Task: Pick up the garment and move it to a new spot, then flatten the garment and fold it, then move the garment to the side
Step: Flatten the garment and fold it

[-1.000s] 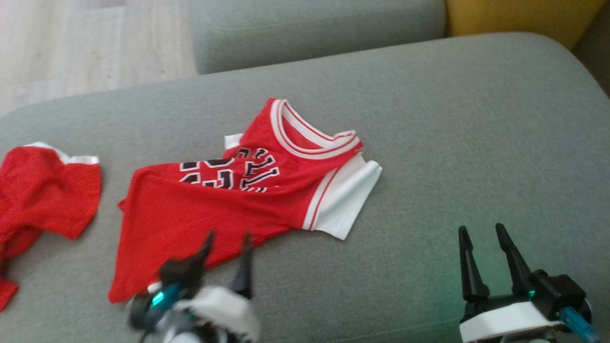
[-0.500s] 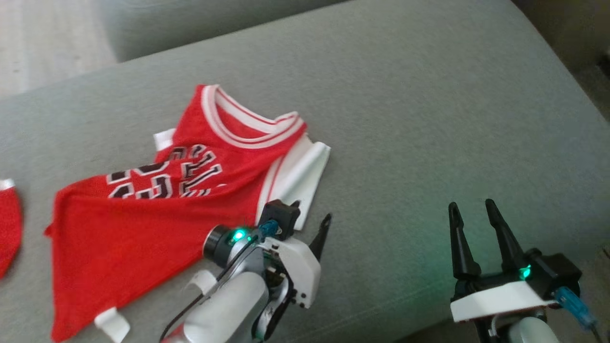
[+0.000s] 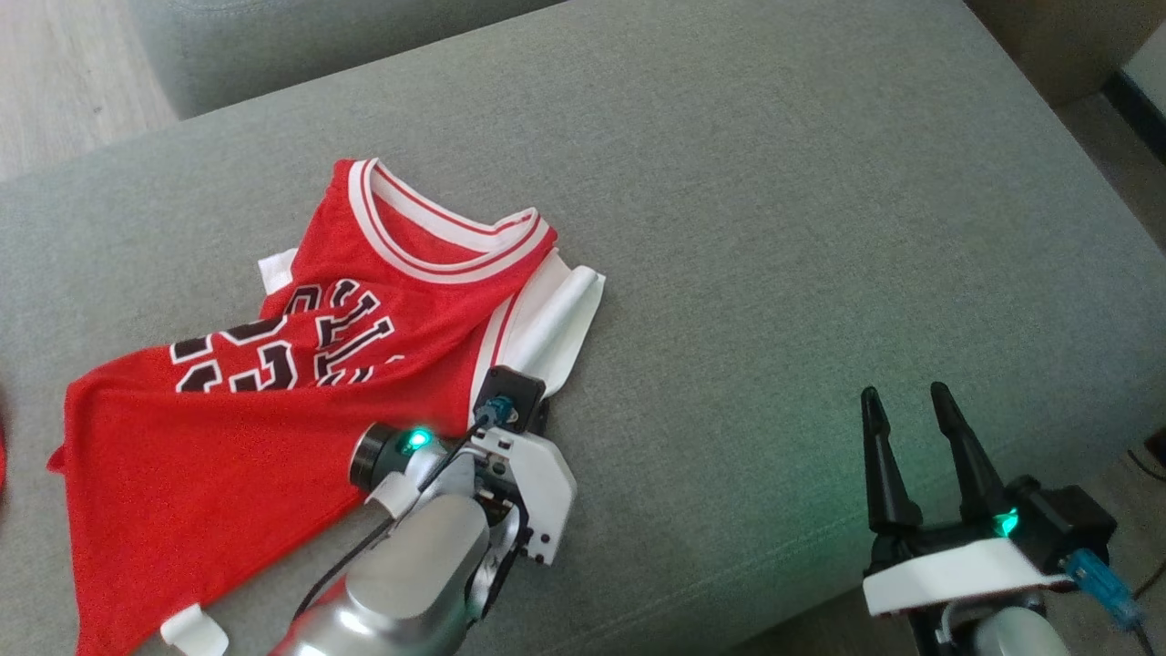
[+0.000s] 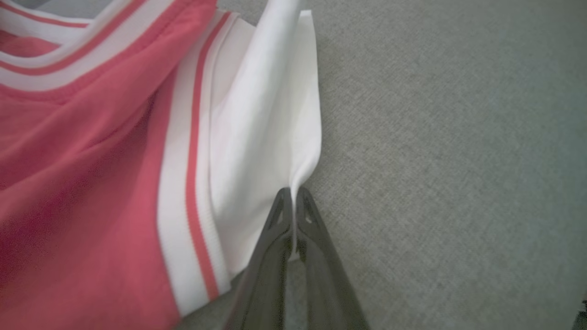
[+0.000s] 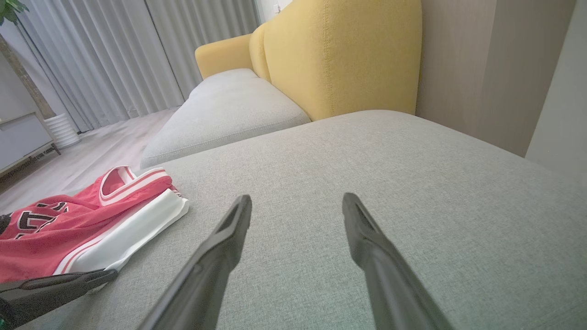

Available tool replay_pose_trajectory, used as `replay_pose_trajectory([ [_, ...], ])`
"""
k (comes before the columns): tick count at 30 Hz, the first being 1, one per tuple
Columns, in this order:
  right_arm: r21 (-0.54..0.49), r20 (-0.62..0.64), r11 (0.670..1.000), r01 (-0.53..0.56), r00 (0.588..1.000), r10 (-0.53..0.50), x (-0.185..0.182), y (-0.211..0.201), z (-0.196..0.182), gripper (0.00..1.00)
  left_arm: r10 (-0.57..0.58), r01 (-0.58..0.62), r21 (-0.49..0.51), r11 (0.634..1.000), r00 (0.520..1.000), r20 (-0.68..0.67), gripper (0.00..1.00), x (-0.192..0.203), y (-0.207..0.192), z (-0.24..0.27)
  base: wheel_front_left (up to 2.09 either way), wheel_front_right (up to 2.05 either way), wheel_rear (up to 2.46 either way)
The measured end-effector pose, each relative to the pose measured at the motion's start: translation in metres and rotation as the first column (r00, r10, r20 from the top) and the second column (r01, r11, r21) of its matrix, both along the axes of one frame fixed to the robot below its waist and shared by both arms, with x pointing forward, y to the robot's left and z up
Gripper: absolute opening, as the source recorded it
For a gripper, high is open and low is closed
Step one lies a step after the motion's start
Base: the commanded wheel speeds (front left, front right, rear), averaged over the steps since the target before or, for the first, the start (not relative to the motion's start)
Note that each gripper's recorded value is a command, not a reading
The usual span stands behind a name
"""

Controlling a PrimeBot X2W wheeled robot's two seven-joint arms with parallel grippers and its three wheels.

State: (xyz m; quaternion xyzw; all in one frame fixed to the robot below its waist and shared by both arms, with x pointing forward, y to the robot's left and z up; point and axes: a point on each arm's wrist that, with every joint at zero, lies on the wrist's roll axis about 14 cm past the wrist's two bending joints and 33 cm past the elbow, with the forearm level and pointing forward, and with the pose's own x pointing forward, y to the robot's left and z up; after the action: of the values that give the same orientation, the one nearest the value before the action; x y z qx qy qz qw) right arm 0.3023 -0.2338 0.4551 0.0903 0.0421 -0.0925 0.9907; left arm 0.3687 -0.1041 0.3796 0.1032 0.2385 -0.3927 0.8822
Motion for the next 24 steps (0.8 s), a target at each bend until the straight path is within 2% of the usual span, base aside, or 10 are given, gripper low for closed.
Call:
replay_pose_trajectory([
  [5, 0.002, 0.007, 1.000, -0.006, 1.000, 0.006, 0.002, 0.002, 0.002, 1.00, -0.005, 0.005, -0.048, 0.999, 1.000, -0.008, 0.00, -0.002, -0.002, 0.006, 0.00, 0.00, 0.00],
  [11, 0.003, 0.011, 1.000, -0.004, 1.000, 0.004, 0.002, 0.000, 0.002, 1.00, -0.089, 0.085, -0.203, 0.975, 0.996, -0.011, 0.00, -0.025, -0.027, 0.035, 0.00, 0.00, 0.00],
  [16, 0.005, 0.014, 1.000, -0.010, 1.000, 0.010, 0.004, 0.001, 0.002, 1.00, -0.109, 0.098, -0.205, 0.974, 0.993, -0.043, 0.00, -0.049, -0.016, 0.028, 0.00, 0.00, 0.00],
  [17, 0.006, 0.015, 1.000, -0.015, 1.000, 0.015, 0.005, 0.002, 0.002, 1.00, -0.100, 0.089, -0.196, 0.977, 0.994, -0.046, 0.35, -0.050, -0.011, 0.025, 0.00, 0.00, 0.00],
  [18, 0.006, 0.016, 1.000, -0.020, 1.000, 0.020, 0.006, 0.004, 0.002, 1.00, -0.097, 0.085, -0.186, 0.979, 0.994, -0.052, 1.00, -0.051, -0.007, 0.022, 0.00, 0.00, 0.00],
  [21, 0.008, 0.019, 0.999, -0.032, 0.999, 0.031, 0.008, 0.007, 0.003, 1.00, -0.080, 0.065, -0.199, 0.978, 0.994, -0.072, 1.00, -0.056, -0.001, 0.023, 0.00, 0.00, 0.00],
  [24, 0.010, 0.026, 0.999, -0.040, 0.999, 0.040, 0.009, 0.009, 0.004, 1.00, -0.041, 0.022, -0.254, 0.967, 0.997, -0.071, 1.00, -0.059, -0.001, 0.035, 0.00, 0.00, 0.00],
])
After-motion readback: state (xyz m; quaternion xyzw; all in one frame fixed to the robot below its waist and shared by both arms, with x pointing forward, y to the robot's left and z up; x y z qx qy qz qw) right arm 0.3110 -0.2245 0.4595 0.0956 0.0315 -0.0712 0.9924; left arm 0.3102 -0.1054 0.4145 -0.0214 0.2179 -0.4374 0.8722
